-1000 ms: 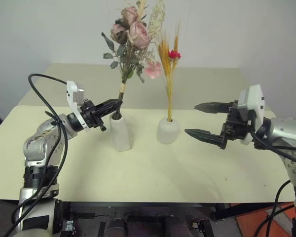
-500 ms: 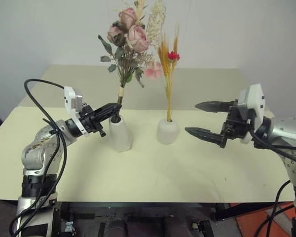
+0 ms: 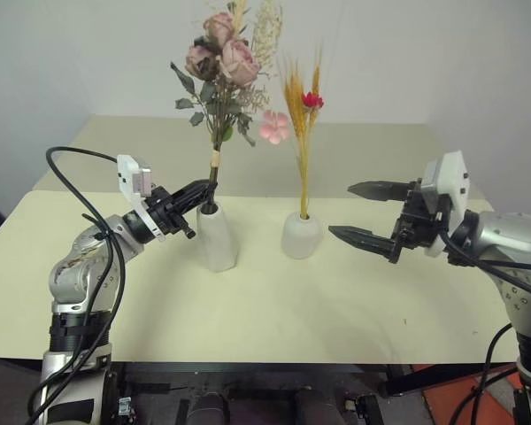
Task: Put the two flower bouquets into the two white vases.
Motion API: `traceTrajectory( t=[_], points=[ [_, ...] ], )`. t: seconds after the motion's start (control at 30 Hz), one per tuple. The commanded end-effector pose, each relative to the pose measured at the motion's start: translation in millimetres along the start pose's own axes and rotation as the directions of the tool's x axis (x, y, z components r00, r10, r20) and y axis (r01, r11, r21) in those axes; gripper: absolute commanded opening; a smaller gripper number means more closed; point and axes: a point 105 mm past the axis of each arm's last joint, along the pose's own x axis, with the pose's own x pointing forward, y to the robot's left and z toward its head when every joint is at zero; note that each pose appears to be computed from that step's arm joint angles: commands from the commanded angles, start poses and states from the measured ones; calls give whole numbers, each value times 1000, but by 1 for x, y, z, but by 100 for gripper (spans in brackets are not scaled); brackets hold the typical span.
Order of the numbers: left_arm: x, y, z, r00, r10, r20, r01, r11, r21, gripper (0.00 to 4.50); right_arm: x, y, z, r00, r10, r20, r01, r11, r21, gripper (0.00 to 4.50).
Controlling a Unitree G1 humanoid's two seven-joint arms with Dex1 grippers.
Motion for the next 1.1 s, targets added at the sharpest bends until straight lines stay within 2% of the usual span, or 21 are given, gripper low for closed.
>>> traceTrajectory(
  t=[0.03,0.27,0.7,1.1],
  points=[
    [5,-1,16,997,-1,78,-3,999,42,2,0,-2,14,999,-15,41,17,998,-58,450],
    [5,-4,11,992,17,123,-27,997,75,2,0,-3,14,999,-26,43,29,998,-58,450],
    [0,-17,-10,995,10,102,-18,997,81,2,1,-5,15,998,-35,46,37,997,-60,450],
    [5,-8,-1,992,37,123,-52,991,123,2,5,-6,16,998,-42,54,46,997,-62,450]
  ],
)
